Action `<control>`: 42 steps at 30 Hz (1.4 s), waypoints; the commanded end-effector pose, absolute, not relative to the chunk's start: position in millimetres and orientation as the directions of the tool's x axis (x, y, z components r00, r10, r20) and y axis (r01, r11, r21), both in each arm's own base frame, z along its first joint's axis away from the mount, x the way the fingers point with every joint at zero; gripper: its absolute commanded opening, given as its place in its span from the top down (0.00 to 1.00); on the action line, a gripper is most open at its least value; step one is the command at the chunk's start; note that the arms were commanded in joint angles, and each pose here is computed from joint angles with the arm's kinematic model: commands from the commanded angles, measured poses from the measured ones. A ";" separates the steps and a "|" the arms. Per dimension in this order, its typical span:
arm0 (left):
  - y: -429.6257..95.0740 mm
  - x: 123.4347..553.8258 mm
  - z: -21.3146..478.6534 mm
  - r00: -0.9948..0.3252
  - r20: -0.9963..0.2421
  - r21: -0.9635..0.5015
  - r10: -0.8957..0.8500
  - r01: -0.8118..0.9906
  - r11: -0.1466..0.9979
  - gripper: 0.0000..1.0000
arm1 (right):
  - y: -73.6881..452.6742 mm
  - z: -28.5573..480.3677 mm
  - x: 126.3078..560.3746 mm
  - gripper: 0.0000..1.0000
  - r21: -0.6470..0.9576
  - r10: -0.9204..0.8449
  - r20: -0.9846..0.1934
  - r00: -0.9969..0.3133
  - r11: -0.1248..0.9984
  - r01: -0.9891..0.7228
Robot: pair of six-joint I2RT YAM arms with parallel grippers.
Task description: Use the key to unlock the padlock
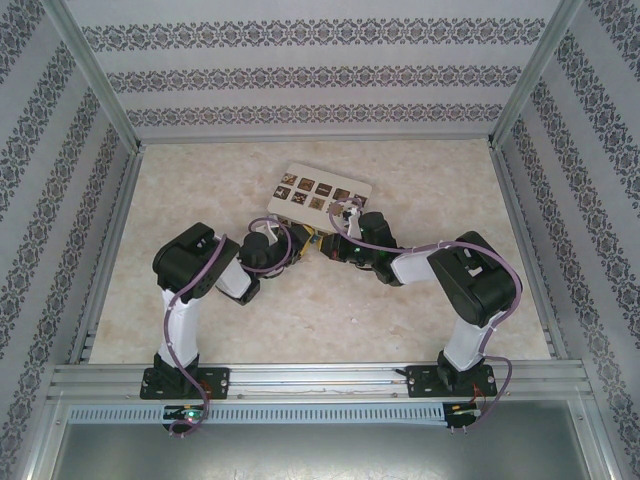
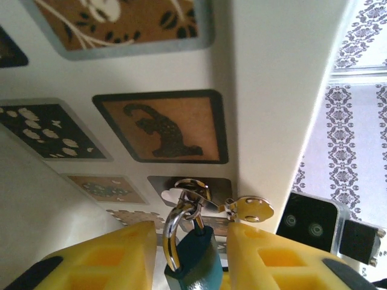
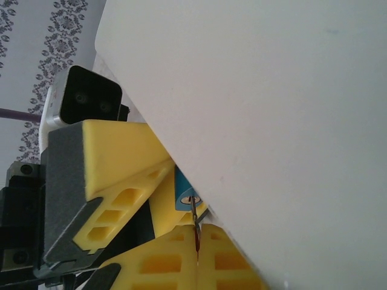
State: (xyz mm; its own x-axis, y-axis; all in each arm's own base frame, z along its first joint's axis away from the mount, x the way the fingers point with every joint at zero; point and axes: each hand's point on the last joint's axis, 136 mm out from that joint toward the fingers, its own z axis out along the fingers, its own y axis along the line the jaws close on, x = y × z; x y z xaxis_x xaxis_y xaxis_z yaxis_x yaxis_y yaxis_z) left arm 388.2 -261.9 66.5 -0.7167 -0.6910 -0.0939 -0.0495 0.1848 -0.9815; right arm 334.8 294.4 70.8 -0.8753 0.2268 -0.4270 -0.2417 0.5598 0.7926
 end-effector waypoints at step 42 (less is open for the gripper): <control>-265.3 373.4 103.8 -0.733 -0.022 -0.980 -0.680 -0.120 0.160 0.94 | 248.2 173.3 310.6 0.47 0.174 -0.116 -0.930 -0.349 0.696 -0.697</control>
